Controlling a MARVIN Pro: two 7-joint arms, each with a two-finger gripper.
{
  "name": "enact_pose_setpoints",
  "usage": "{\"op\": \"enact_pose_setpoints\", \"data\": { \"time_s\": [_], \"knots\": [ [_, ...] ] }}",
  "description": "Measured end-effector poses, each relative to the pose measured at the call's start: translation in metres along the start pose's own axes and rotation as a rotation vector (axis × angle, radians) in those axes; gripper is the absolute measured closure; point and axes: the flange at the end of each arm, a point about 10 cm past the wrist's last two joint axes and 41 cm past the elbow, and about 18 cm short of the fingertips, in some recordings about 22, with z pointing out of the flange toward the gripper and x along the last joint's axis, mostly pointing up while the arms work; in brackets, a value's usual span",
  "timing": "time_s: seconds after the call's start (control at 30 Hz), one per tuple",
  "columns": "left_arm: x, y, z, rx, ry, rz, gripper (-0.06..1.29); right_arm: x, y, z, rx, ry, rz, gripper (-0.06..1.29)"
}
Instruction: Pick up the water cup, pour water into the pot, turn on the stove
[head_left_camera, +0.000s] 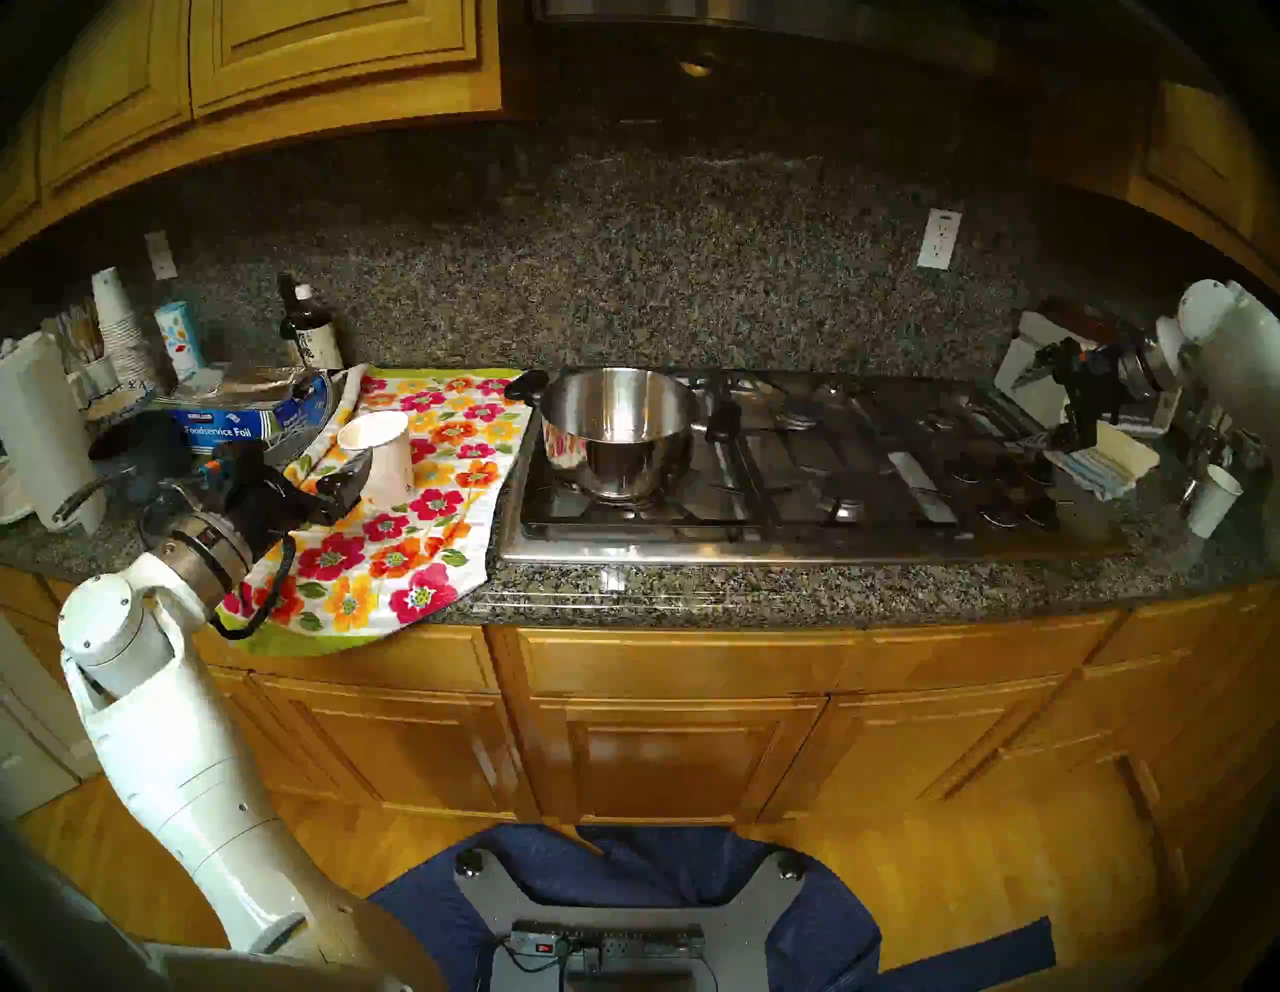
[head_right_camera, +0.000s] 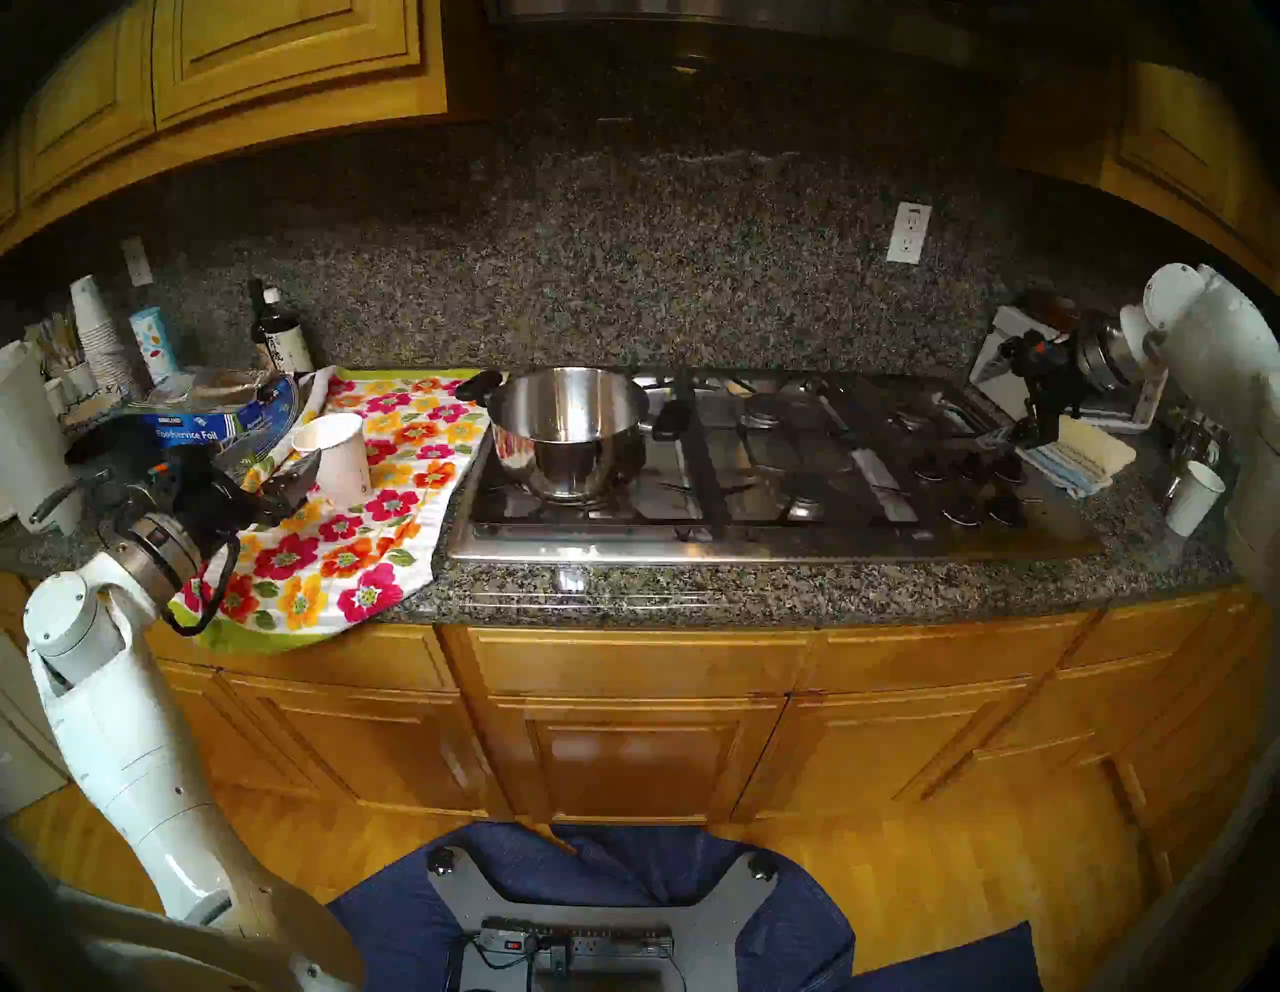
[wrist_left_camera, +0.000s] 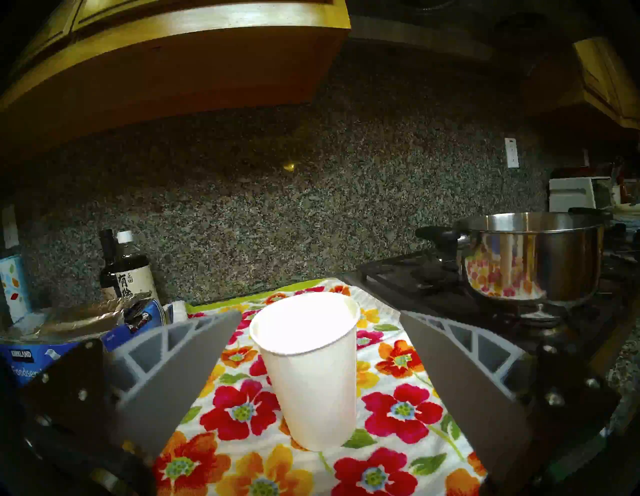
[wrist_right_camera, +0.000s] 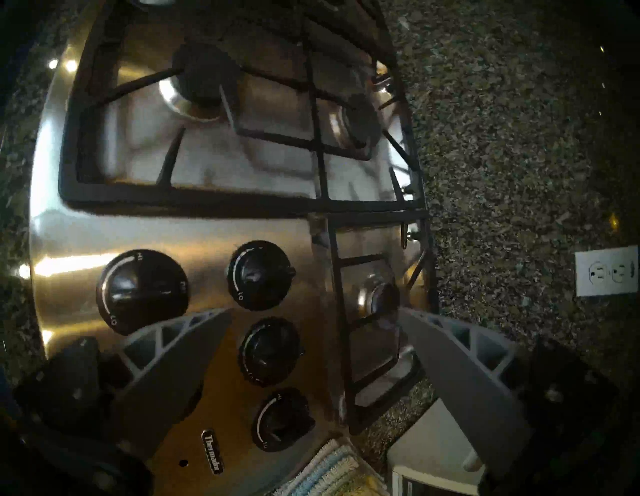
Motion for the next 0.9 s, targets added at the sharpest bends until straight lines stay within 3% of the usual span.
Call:
{"op": "enact_pose_setpoints", "data": {
  "time_s": [0.5, 0.9],
  "knots": [
    [0.0, 0.0, 0.0, -0.001, -0.001, 0.001, 0.0, -0.008, -0.008, 0.012, 0.012, -0.038, 0.238, -0.01],
    [0.0, 0.0, 0.0, -0.002, -0.001, 0.002, 0.0, -0.019, -0.002, 0.009, -0.075, -0.096, 0.44, -0.01]
  ]
}}
